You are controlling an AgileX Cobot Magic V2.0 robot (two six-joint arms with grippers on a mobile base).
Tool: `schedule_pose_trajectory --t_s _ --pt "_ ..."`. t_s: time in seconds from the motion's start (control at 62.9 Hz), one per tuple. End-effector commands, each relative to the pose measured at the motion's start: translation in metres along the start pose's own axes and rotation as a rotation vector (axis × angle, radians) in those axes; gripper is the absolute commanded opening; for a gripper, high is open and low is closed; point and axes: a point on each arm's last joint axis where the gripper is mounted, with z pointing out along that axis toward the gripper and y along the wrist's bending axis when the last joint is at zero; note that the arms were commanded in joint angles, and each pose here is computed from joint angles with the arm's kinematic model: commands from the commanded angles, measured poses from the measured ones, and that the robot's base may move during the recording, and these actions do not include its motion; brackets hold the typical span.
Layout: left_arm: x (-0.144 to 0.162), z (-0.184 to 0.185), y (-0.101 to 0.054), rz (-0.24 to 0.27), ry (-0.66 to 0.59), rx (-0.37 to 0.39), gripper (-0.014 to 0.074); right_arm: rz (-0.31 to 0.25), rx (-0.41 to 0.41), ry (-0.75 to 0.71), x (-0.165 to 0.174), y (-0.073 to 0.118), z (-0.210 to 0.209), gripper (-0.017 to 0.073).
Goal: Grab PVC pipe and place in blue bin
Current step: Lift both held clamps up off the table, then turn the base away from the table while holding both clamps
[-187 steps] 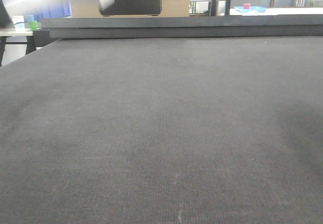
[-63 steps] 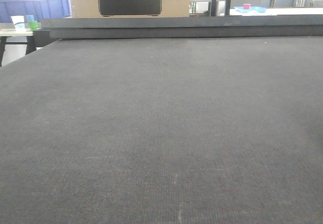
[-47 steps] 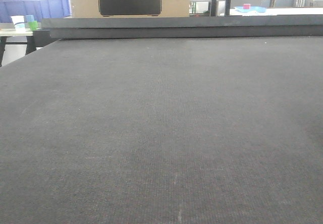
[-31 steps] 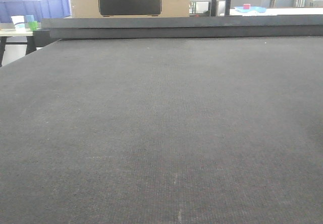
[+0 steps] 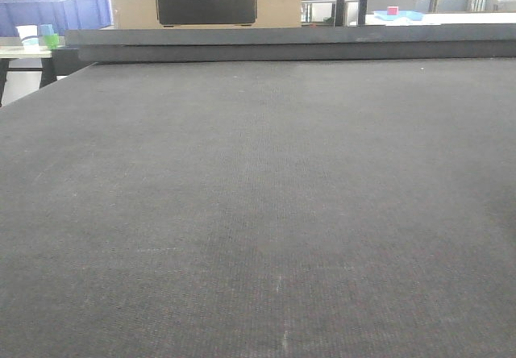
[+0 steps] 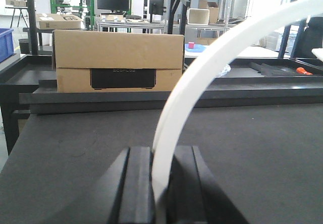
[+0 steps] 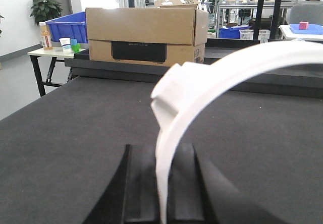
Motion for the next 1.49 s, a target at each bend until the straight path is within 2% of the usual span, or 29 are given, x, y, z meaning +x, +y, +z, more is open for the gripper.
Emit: schedule_pose_trajectory --t_s 0.0,0.922,1.177,1.479 --pt "-0.004 -0.002 0.000 -0.005 -0.038 -0.001 -0.0111 -0.015 0.002 -0.032 -0.002 0.000 -0.001 -0.0169" --pt "-0.005 -0.002 0.000 -0.005 -0.042 -0.001 -0.0111 -0.015 0.002 -0.032 -0.002 0.000 -0.001 -0.0169" --pt "-0.011 -0.018 0.000 -0.005 -0.103 0.001 -0.0111 -0.010 -0.001 -0.049 -0.003 0.000 -0.005 -0.0169" --pt "-0.011 -0.017 0.000 -0.005 -0.102 0.001 -0.0111 -0.010 -0.001 -0.049 -0.003 0.000 -0.005 -0.0169"
